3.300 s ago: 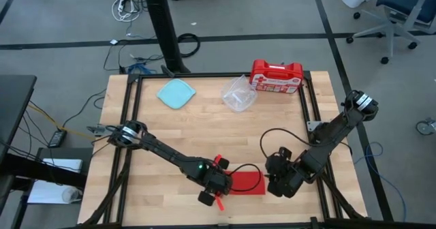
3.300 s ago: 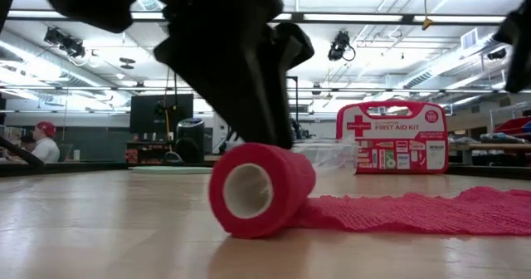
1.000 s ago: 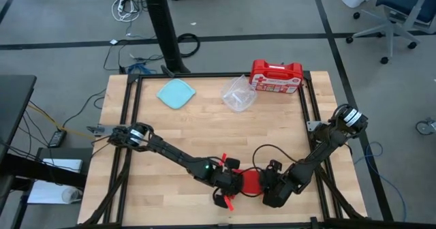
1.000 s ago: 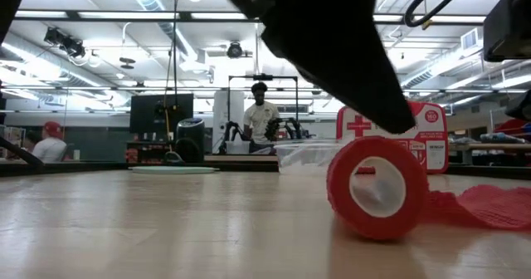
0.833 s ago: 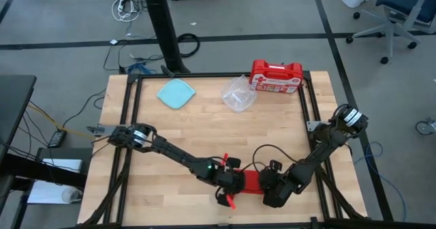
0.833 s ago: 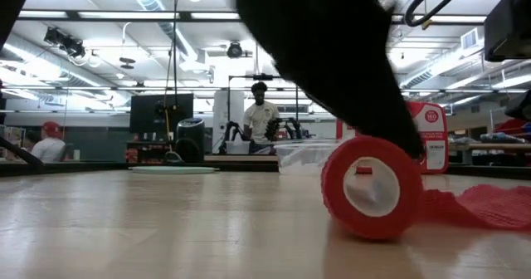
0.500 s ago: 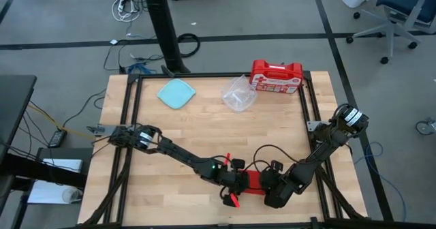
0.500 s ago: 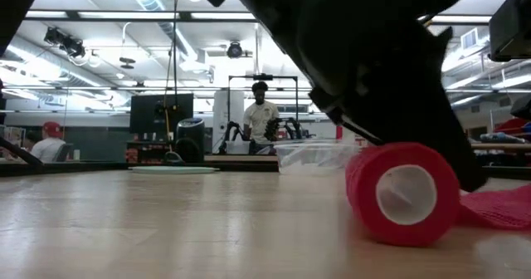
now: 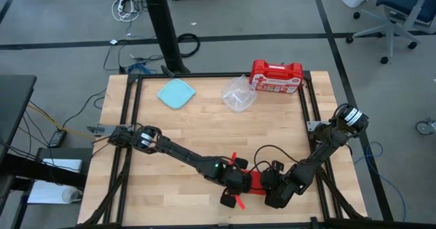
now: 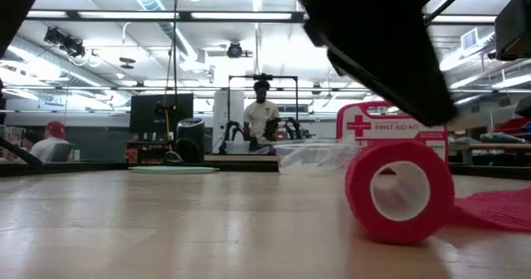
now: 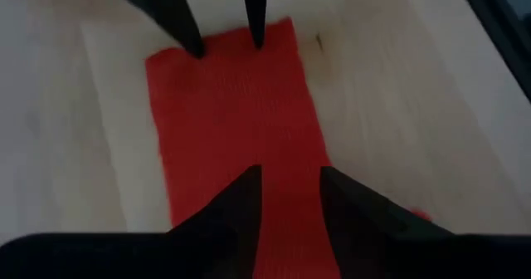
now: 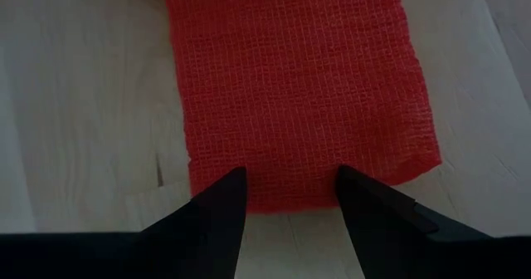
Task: Roll bandage
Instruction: Roll the red bandage
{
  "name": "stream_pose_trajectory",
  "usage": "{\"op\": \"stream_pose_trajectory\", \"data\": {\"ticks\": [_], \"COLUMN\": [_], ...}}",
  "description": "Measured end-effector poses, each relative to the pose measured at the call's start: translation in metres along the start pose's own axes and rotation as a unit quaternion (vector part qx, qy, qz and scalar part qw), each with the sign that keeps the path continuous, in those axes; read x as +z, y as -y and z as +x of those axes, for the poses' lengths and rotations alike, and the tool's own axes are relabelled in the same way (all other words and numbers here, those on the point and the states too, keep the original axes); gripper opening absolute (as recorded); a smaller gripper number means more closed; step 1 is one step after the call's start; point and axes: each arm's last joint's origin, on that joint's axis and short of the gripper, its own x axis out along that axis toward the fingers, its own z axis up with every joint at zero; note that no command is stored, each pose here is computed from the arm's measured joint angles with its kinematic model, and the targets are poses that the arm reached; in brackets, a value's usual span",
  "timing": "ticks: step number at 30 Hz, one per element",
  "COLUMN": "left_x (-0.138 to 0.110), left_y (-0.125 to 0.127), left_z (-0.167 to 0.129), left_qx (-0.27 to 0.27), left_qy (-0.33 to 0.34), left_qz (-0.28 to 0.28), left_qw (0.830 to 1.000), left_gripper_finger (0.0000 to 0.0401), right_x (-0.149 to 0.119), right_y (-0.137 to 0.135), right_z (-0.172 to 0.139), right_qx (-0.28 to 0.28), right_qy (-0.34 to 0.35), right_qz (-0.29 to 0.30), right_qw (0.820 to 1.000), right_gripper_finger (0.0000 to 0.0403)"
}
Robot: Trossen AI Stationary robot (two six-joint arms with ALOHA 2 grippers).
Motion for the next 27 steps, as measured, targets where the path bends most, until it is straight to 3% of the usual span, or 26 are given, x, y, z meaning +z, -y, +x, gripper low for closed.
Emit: {"op": "stream_pose_trajectory", "data": {"ticks": [10, 27], "left_x": [-0.009, -0.008], "left_y": [-0.001, 0.001], "left_z": [-0.015, 0.026], "left_qx": [-0.002, -0.010], "left_qy": [-0.095, 0.068], "left_qz": [0.017, -0.002], "left_qw": [0.995, 0.998], "left_gripper_finger": [0.0127, 0.0127], "right_x": [0.000, 0.001], "right_y": [0.000, 0.001], "right_z": [0.000, 0.000], "right_qx": [-0.003, -0.005], "right_qy": [0.005, 0.007], "right_qz": [-0.003, -0.004], "right_qw": [1.000, 1.000], "right_gripper_finger": [0.0191, 0.0191]}}
